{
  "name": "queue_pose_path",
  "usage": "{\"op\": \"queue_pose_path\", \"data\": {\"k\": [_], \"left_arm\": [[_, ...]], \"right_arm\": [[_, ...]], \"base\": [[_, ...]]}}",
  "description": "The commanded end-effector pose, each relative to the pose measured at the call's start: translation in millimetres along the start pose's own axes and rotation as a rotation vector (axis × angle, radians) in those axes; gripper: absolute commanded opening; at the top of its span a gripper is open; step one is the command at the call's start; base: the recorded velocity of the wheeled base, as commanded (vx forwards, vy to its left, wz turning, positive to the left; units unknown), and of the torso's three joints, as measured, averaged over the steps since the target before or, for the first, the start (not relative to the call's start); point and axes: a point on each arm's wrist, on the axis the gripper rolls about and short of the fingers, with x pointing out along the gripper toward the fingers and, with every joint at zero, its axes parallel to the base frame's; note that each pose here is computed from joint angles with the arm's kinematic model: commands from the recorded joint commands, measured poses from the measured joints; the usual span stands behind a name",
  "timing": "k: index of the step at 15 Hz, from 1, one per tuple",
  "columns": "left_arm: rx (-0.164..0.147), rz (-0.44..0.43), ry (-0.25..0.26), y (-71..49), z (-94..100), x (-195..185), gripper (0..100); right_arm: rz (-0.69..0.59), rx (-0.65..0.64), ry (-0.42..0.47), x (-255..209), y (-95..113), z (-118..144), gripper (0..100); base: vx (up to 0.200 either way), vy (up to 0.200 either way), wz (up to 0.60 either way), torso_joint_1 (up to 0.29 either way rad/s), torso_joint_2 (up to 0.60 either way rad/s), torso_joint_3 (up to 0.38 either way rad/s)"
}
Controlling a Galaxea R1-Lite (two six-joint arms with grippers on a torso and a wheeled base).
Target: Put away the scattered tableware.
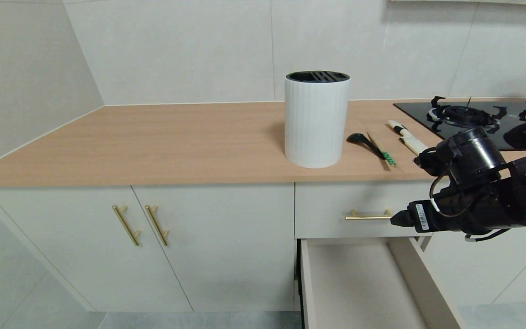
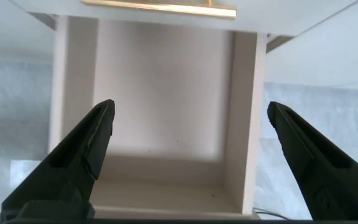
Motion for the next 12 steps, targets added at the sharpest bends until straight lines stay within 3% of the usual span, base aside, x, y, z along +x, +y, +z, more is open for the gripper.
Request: {"op": "queue_pose_path", "data": {"k": [1, 3, 6, 7, 8, 12], "left_arm": [[0.000, 0.000, 0.000, 0.0, 0.0, 0, 100], [0.000, 0.000, 0.001, 0.0, -0.1, 0, 100], [0.000, 0.000, 0.001, 0.0, -0.1, 0, 100], [0.000, 0.000, 0.001, 0.0, -0.1, 0, 100], [0.000, 0.000, 0.001, 0.0, -0.1, 0, 100], [0.000, 0.000, 0.000, 0.0, 0.0, 0, 100]], "right_arm": [[0.000, -0.001, 0.000, 0, 0, 0, 100], [0.008, -0.002, -0.017, -3, 0, 1, 100], [0.021, -0.054, -0.125, -3, 3, 14, 100], [0.047, -0.062, -0.240, -6, 6, 35, 100], [0.049, -0.051, -0.278, -7, 9, 50, 100], [0.049, -0.049, -0.259, -8, 11, 61, 100]], "base": [[0.000, 0.000, 0.00, 0.198, -0.47, -0.286], [0.000, 0.000, 0.00, 0.178, -0.42, -0.256], [0.000, 0.000, 0.00, 0.054, -0.14, -0.072], [0.000, 0.000, 0.00, 0.000, 0.00, 0.000], [0.000, 0.000, 0.00, 0.000, 0.00, 0.000], [0.000, 0.000, 0.00, 0.000, 0.00, 0.000]]}}
